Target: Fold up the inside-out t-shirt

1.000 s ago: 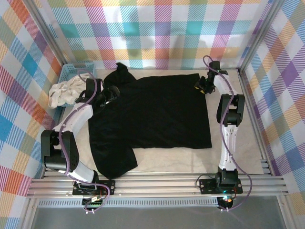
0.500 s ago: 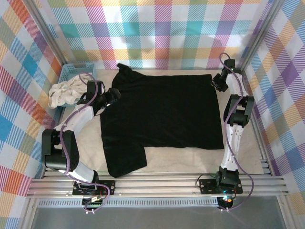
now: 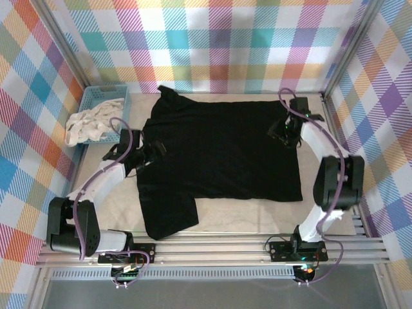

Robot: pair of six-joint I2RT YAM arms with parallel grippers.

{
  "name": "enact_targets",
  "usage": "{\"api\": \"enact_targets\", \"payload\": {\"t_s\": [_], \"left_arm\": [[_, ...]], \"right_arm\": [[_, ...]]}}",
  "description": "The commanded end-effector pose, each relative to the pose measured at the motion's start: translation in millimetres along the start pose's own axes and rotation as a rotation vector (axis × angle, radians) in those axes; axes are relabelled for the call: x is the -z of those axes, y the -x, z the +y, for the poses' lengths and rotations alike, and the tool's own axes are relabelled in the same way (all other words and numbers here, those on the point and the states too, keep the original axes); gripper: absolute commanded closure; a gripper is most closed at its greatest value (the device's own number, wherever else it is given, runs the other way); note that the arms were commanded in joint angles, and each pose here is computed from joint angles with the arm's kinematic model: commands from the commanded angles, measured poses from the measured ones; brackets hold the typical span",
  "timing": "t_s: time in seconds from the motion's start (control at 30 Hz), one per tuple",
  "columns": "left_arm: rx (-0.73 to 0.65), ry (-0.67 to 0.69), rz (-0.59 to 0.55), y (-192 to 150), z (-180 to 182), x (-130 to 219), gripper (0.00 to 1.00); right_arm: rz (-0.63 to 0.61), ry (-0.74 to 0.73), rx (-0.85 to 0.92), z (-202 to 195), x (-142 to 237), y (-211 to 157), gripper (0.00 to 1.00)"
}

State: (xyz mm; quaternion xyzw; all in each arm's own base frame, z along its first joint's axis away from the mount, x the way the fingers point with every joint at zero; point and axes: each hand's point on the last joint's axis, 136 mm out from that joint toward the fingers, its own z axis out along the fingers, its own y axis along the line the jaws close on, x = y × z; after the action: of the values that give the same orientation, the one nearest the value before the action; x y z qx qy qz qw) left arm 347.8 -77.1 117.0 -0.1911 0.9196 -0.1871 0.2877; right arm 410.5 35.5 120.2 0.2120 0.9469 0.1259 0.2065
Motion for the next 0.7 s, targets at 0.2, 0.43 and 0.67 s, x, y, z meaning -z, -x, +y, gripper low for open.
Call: {"api": "enact_targets", "payload": {"t_s": [0.2,0.43,0.67], "left_arm": [[-0.029,-0.037,0.087,-25.9,-20.8,-3.4,0.21],[-0.061,-0.072,0.102,-31.0,-37.9,-10.4,0.21],[-0.078,-0.066,0.098,-32.7,-35.5,-10.7,0.20]], "right_arm": [[0.201,-0.296,-0.137,-107.6,9.1,-96.1,0.45],[0.312,-0.392,-0.236,-142.0,28.5,-143.6,0.47],[0.380,-0.468,-0.271,-168.1,31.5,-168.6,0.47]]}}
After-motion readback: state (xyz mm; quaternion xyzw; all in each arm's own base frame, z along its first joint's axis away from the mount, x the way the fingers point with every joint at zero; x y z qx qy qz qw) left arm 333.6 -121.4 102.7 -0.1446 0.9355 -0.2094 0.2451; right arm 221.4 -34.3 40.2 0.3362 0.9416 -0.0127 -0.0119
